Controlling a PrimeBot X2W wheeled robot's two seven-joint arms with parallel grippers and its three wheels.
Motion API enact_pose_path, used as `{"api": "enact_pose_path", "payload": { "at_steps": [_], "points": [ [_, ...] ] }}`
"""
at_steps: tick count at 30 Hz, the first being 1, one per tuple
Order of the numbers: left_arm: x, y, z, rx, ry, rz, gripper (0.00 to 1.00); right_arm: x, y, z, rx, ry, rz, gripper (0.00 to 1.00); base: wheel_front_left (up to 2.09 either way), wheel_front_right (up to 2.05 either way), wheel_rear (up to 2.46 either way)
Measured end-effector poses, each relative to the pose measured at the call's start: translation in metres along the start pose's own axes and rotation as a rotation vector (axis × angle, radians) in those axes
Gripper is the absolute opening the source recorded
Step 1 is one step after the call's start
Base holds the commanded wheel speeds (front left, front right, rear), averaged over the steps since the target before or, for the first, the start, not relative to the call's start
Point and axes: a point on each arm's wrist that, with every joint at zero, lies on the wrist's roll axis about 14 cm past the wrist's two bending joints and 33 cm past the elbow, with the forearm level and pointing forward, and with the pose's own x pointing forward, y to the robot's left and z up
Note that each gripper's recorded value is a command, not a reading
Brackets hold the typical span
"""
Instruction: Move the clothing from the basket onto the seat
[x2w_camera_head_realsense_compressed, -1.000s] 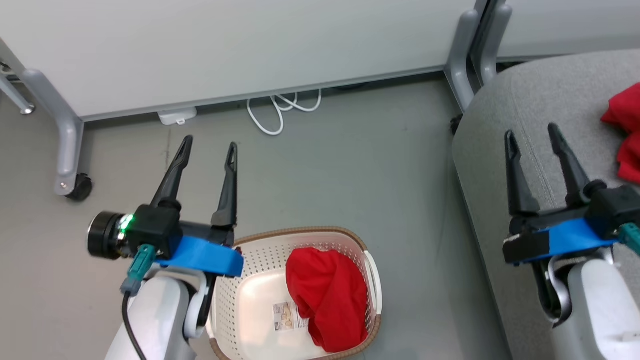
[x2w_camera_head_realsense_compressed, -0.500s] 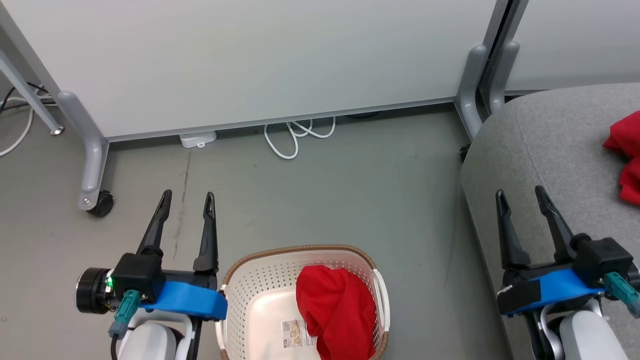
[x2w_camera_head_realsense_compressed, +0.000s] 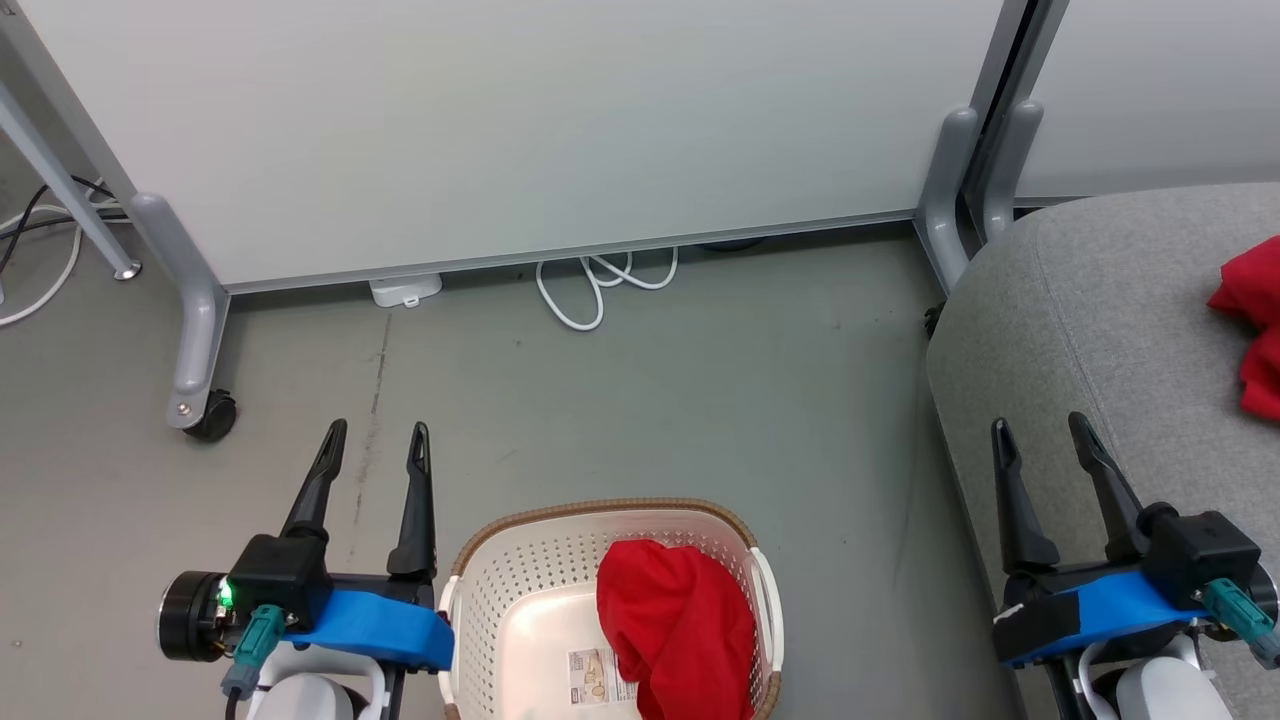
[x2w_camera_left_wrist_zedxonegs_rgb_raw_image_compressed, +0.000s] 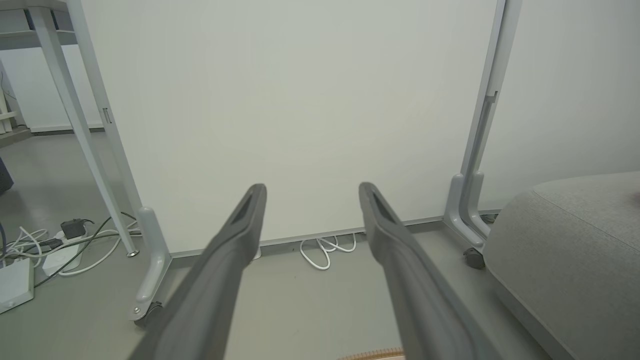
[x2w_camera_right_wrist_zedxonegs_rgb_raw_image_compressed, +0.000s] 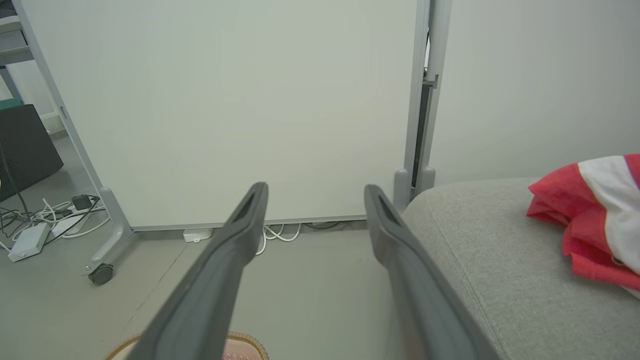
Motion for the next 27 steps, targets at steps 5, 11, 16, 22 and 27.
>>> {"api": "enact_pose_path", "payload": {
  "at_steps": [5, 11, 16, 22, 27],
  "points": [
    [-0.001, -0.001, -0.002, 0.000, 0.007, -0.005, 1.00, 0.000, 0.001, 0.000, 0.003, 0.000, -0.001, 1.00, 0.00, 0.00, 0.00],
    [-0.001, -0.001, -0.003, -0.001, 0.011, -0.006, 1.00, -0.001, 0.000, 0.000, 0.005, 0.001, -0.003, 1.00, 0.00, 0.00, 0.00],
    [0.000, -0.003, -0.007, -0.002, 0.023, -0.016, 1.00, -0.002, -0.001, -0.003, 0.006, 0.010, -0.008, 1.00, 0.00, 0.00, 0.00],
    [0.012, -0.024, -0.014, 0.009, 0.043, -0.087, 1.00, -0.001, -0.004, -0.009, 0.007, 0.024, -0.015, 1.00, 0.00, 0.00, 0.00],
    [0.032, -0.046, -0.023, 0.024, 0.067, -0.171, 1.00, 0.008, -0.008, -0.010, 0.005, 0.022, -0.025, 1.00, 0.00, 0.00, 0.00]
  ]
}}
